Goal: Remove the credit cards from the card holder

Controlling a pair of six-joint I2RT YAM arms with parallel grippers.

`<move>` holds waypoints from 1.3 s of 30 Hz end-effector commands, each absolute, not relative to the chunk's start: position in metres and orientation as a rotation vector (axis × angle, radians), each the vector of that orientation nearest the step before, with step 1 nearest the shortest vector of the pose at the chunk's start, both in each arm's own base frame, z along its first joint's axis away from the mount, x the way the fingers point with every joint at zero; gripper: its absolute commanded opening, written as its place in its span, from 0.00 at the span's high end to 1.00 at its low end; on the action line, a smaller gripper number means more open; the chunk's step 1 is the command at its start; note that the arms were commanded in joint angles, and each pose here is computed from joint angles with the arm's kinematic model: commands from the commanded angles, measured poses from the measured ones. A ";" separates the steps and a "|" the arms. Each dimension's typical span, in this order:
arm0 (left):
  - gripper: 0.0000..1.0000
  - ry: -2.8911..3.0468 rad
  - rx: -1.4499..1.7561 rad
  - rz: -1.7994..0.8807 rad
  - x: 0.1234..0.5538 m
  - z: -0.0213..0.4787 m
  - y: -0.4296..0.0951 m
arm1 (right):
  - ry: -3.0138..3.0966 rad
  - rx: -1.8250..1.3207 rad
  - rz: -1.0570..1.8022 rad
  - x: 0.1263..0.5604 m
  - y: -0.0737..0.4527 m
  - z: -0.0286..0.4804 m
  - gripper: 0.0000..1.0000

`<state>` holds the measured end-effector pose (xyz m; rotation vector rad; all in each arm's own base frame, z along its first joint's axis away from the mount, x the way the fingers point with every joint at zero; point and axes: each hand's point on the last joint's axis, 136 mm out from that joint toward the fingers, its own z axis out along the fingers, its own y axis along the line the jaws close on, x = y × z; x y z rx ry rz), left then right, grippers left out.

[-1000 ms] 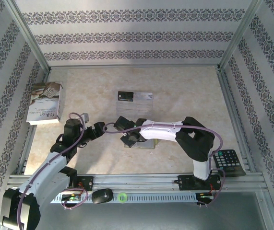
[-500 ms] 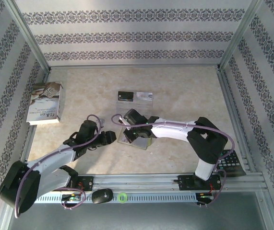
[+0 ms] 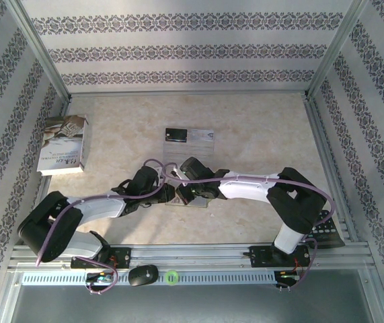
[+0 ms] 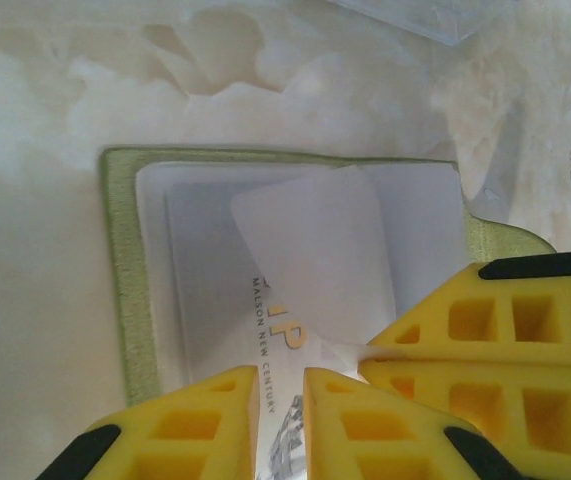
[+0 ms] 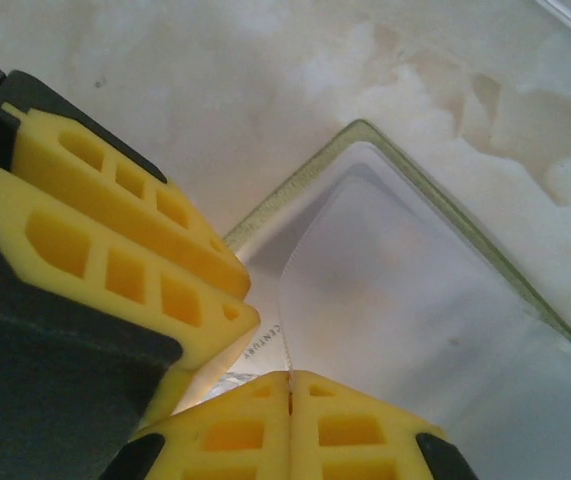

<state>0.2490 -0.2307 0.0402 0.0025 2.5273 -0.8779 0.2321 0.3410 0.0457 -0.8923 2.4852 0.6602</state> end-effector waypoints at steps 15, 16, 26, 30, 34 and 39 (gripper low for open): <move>1.00 2.633 -0.101 -0.847 0.238 0.007 -0.229 | 2.477 -0.427 0.458 0.250 0.282 0.054 0.94; 1.00 2.634 -0.098 -0.852 0.238 0.007 -0.230 | 2.483 -0.359 0.406 0.252 0.270 0.053 0.90; 0.94 2.596 -0.015 -0.864 0.242 0.034 -0.239 | 2.343 -0.313 0.447 0.256 0.259 0.113 0.68; 0.88 2.572 0.095 -0.867 0.240 0.052 -0.261 | 2.324 -0.319 0.471 0.256 0.262 0.122 0.69; 0.86 2.573 0.215 -0.901 0.238 0.058 -0.292 | 2.315 -0.293 0.444 0.258 0.254 0.125 0.72; 0.82 2.619 0.343 -0.984 0.233 0.051 -0.328 | 2.304 -0.255 0.427 0.257 0.241 0.127 0.74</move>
